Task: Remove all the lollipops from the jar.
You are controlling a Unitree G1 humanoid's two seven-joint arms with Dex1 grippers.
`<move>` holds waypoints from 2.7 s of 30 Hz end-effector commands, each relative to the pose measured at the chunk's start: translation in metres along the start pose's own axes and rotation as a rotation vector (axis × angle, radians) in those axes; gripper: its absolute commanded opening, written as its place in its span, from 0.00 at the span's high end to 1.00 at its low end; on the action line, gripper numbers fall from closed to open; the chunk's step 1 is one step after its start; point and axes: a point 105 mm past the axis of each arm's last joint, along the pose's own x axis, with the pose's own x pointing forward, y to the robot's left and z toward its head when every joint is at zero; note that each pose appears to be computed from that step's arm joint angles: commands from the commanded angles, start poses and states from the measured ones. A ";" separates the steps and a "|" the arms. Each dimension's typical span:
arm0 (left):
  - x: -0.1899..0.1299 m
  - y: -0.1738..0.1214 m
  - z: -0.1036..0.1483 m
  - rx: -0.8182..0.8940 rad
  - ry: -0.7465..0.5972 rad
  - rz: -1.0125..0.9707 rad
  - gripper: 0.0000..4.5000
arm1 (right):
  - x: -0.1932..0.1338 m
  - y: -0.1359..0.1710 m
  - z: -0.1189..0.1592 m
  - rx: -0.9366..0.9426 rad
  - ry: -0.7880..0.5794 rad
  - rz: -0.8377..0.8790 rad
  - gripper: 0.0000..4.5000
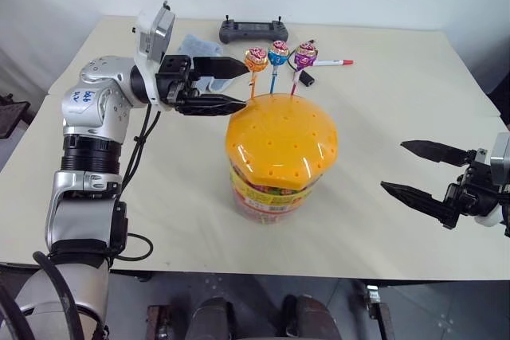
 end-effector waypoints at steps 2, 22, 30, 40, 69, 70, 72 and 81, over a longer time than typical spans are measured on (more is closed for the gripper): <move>0.010 0.001 0.008 0.038 -0.011 -0.040 0.55 | -0.003 0.000 0.009 -0.053 -0.030 -0.030 0.00; -0.033 0.042 0.082 0.050 -0.031 0.485 1.00 | -0.007 -0.017 0.013 -0.096 -0.027 -0.042 0.00; -0.133 0.033 0.007 -0.237 0.433 0.991 1.00 | -0.003 -0.010 0.023 -0.115 -0.089 0.138 0.00; -0.221 -0.033 -0.081 -0.581 0.869 1.367 1.00 | 0.016 -0.027 0.017 -0.131 -0.068 0.175 0.00; -0.027 -0.008 0.024 0.078 0.118 0.309 0.00 | 0.013 -0.034 0.030 -0.170 -0.108 0.131 0.00; -0.020 -0.005 0.023 0.087 0.094 0.269 0.00 | 0.012 -0.033 0.030 -0.171 -0.109 0.126 0.00; -0.012 0.000 0.020 0.091 0.071 0.220 0.00 | 0.009 -0.030 0.030 -0.173 -0.112 0.118 0.00; 0.016 0.018 0.014 0.080 0.049 0.086 0.00 | -0.003 -0.021 0.031 -0.174 -0.106 0.049 0.00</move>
